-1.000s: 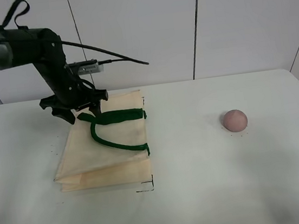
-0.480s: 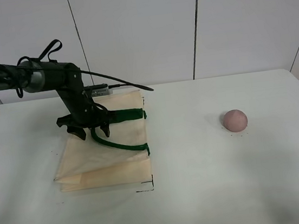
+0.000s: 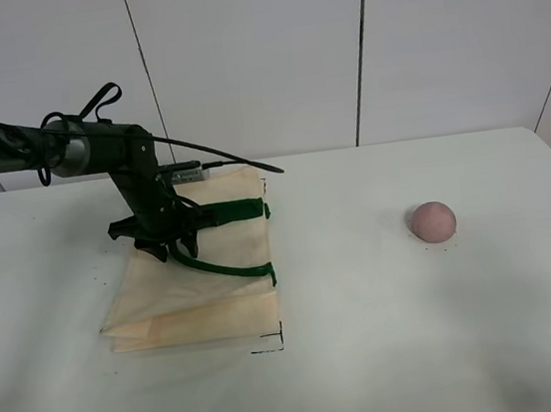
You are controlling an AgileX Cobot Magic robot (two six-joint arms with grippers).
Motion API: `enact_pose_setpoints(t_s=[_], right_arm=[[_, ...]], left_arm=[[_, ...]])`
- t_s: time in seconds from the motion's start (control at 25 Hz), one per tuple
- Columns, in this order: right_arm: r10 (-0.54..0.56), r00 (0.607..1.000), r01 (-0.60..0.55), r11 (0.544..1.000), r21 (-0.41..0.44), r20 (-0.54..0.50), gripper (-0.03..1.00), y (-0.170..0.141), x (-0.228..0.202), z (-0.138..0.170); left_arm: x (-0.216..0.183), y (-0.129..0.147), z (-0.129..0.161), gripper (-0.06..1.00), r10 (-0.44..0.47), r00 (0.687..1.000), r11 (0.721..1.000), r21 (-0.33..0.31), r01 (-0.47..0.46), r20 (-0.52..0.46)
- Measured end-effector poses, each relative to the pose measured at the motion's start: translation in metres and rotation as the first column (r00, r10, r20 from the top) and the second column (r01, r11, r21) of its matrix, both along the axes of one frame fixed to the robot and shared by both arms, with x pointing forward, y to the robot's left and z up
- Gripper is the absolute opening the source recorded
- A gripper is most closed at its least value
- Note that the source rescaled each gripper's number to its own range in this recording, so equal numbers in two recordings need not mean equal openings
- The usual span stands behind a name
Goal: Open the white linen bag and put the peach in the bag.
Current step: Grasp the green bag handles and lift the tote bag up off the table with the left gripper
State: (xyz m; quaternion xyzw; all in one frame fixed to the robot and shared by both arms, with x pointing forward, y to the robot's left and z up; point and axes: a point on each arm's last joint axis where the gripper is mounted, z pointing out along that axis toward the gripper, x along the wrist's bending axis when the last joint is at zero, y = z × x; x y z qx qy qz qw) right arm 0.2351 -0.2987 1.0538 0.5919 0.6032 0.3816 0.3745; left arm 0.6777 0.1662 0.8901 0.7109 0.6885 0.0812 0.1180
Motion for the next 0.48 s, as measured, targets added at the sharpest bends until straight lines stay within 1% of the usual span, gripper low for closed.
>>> enact_pose_setpoints(t_s=[0.12,0.2,0.24,0.28,0.48], right_arm=[[0.0,1.0,0.0,1.0,0.0,0.0,1.0,0.0,0.0,0.0],[0.0,1.0,0.0,1.0,0.0,0.0,1.0,0.0,0.0,0.0],[0.0,1.0,0.0,1.0,0.0,0.0,1.0,0.0,0.0,0.0],[0.0,1.0,0.0,1.0,0.0,0.0,1.0,0.0,0.0,0.0],[0.0,1.0,0.0,1.0,0.0,0.0,1.0,0.0,0.0,0.0]], left_arm=[[0.0,-0.0001,0.0,0.44,0.019,1.0,1.0,-0.006,-0.019,-0.001],[0.0,0.0,0.0,0.22,0.036,0.999,0.999,-0.01,-0.036,-0.002],[0.0,-0.0001,0.0,0.09,0.044,0.999,0.999,-0.013,-0.044,-0.003],[0.0,-0.0001,0.0,0.0,0.046,0.999,0.999,-0.014,-0.046,-0.003],[0.0001,0.0,0.0036,0.0,0.05,0.999,0.999,-0.015,-0.05,-0.002]])
